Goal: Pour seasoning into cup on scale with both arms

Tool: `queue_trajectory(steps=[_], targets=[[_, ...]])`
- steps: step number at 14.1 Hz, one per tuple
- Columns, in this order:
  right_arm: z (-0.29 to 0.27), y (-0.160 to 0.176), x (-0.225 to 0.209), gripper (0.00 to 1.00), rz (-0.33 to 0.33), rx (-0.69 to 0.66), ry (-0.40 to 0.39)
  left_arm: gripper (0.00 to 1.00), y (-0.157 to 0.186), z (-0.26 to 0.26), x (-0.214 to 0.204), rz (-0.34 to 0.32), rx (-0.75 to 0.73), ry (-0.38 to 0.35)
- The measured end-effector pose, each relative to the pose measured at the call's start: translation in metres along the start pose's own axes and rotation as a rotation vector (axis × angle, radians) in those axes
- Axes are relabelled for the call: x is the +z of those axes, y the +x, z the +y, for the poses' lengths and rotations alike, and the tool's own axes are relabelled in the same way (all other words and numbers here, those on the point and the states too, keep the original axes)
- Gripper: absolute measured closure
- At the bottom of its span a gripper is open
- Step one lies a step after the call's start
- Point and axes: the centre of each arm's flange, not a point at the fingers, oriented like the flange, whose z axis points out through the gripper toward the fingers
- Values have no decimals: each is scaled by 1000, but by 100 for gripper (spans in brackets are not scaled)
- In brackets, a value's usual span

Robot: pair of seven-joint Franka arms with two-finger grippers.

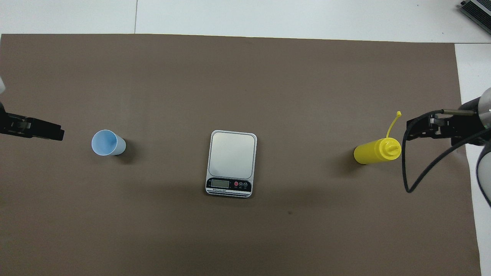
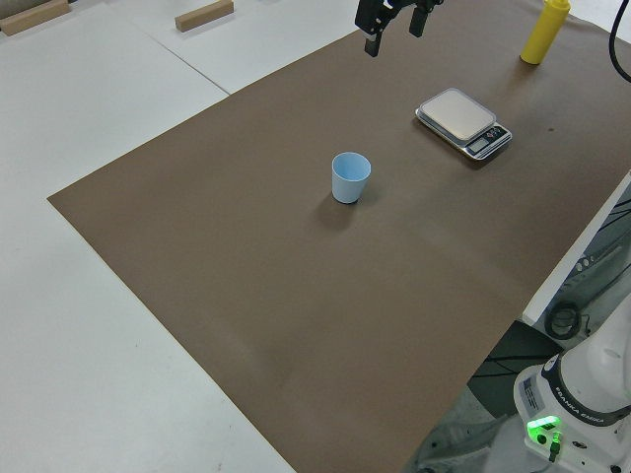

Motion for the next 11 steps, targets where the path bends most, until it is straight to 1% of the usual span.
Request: queue_trajectory(steps=[4,8,11], targets=[[0,0,0,0,0,0,0,0,0,0,1,-1,0,0],[0,0,0,0,0,0,0,0,-4,-5,11,-22,-10,-2],[0,0,0,0,0,0,0,0,-4,-11,22,-13,-23,0]])
